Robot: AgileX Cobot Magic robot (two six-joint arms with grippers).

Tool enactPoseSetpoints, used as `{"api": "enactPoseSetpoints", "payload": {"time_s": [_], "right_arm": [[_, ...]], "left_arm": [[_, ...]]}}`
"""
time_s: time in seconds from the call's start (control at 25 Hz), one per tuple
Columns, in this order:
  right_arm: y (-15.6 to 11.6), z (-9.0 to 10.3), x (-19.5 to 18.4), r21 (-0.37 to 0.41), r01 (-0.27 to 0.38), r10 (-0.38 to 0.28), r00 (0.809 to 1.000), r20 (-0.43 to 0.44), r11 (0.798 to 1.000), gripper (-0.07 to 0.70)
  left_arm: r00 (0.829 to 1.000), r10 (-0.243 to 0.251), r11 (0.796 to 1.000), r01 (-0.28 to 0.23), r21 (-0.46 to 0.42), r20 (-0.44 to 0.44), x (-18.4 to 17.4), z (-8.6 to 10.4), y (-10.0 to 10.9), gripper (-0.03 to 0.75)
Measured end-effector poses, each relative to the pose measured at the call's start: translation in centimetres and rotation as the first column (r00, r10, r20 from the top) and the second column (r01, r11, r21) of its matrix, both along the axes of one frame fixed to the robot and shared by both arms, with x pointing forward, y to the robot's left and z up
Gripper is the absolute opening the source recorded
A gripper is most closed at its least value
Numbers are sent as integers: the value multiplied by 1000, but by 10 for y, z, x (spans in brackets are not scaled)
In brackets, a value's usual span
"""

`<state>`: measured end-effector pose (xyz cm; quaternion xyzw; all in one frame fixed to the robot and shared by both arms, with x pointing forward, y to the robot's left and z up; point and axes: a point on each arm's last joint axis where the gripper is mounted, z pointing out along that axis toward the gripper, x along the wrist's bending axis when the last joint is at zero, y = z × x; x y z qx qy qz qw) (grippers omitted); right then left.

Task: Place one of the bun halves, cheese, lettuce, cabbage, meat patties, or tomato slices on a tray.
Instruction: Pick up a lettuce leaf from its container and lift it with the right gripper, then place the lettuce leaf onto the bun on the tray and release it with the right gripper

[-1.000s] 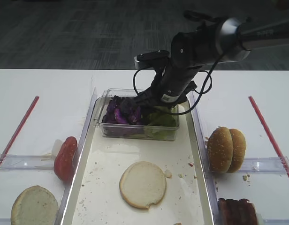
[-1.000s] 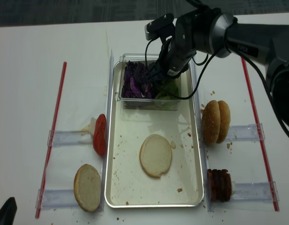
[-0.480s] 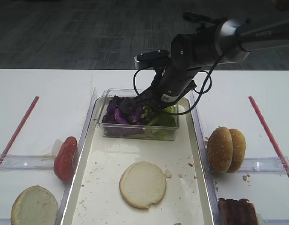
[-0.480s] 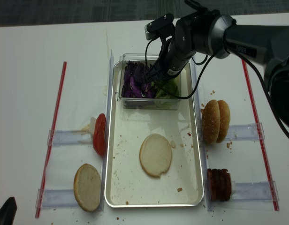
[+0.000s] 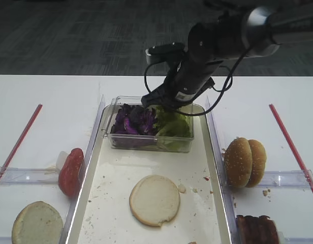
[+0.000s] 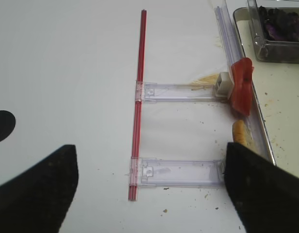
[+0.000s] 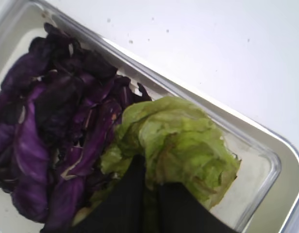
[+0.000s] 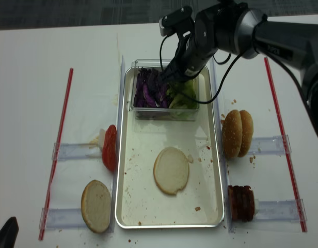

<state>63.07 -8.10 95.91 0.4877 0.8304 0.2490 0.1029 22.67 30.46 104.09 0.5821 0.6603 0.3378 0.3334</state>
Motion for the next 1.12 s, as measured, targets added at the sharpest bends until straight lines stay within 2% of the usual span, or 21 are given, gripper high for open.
{"api": "enactPoseSetpoints", "payload": {"time_s": [0.32,0.72,0.8,0.96,1.12], "right_arm": [[-7,57,-14,45,-8,4,997,81,999,68],[-15,97,-32,62,-20,13,994,105,998,68],[-17,100,-36,52,-24,19,996,83,998,68],[-21,94,-44,1,-36,36,999,-22,999,68],[-26,89,-53,-67,-48,39,991,-129,997,68]], "left_arm": [[1000,0,1000,0,0,0,0,0,0,599],[1000,0,1000,0,0,0,0,0,0,599],[1000,0,1000,0,0,0,0,0,0,599],[1000,0,1000,0,0,0,0,0,0,600],[1000,0,1000,0,0,0,0,0,0,599]]}}
